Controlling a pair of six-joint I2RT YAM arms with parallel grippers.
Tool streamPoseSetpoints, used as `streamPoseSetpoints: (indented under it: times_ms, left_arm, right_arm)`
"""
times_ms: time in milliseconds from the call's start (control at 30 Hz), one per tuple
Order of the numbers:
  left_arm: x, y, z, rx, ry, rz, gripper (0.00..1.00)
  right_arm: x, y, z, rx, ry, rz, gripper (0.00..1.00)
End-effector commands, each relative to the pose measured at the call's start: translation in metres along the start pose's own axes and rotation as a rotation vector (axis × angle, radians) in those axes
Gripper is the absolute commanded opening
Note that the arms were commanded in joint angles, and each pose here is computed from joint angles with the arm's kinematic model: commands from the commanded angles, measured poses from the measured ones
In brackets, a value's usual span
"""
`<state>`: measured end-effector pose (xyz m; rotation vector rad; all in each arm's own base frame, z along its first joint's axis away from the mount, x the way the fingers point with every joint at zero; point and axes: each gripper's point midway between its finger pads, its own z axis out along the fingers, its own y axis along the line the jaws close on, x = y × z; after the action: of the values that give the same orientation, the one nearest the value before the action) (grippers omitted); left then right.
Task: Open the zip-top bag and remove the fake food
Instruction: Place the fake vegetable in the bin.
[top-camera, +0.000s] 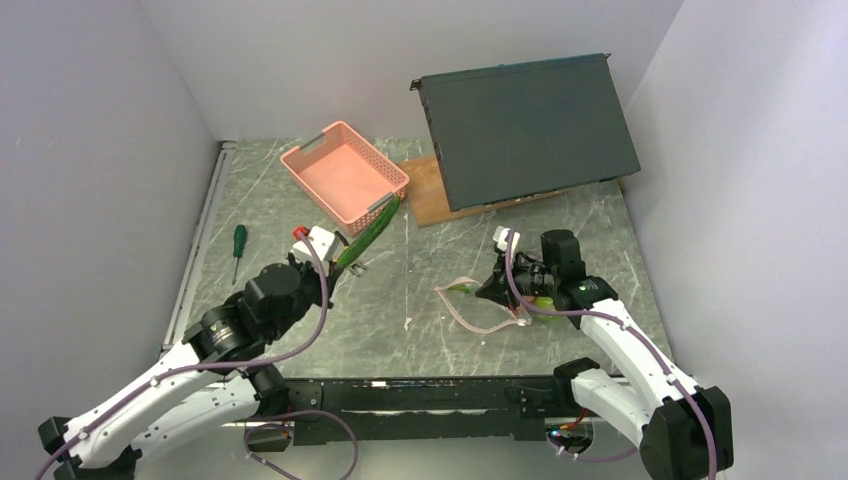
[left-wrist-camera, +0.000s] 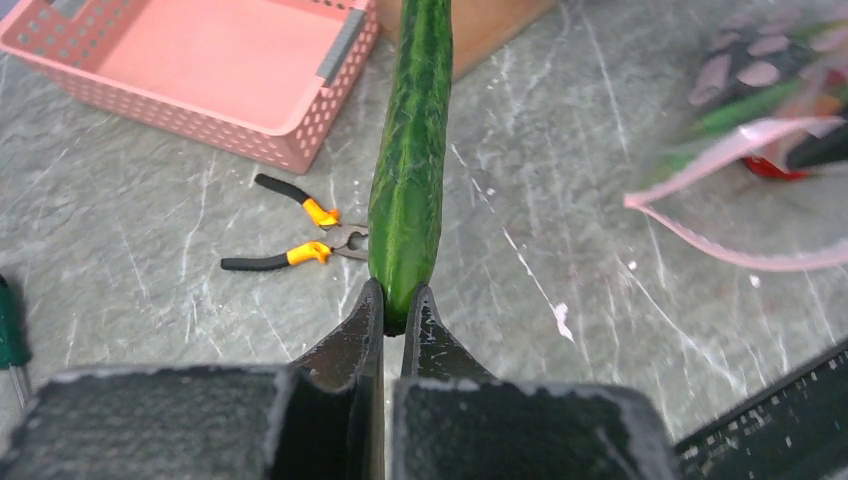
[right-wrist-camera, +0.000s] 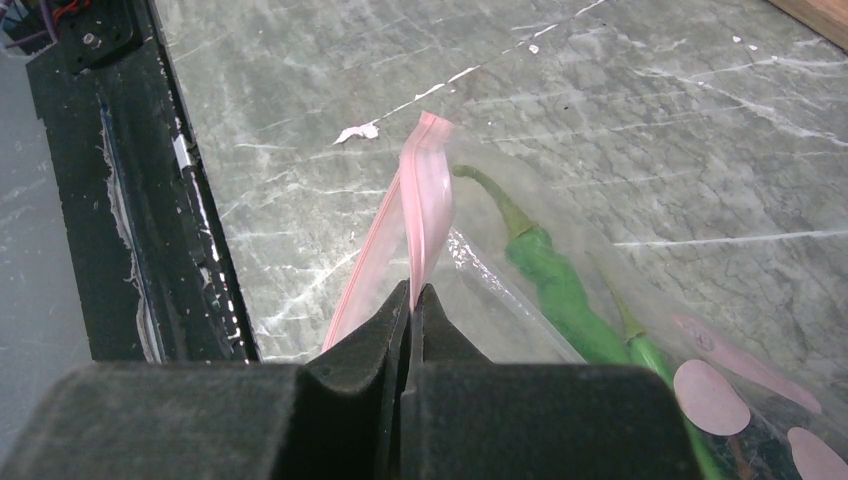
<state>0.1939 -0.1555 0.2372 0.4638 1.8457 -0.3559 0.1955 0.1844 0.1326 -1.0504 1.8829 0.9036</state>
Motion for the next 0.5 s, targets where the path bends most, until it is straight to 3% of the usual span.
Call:
streamPoseSetpoints:
  times_ms: [0, 467]
  left_arm:
    - [-0.023, 0.011, 0.019, -0.039, -0.061, -0.082, 0.00]
    - [-0.037, 0.075, 0.074, -0.295, -0.094, -0.367, 0.00]
  right_arm:
    - [-0.015, 0.000, -0.003, -0.004, -0.040, -0.053, 0.00]
    - [-0.017, 0.001, -0.005, -0.004, -0.046, -0.059, 0.00]
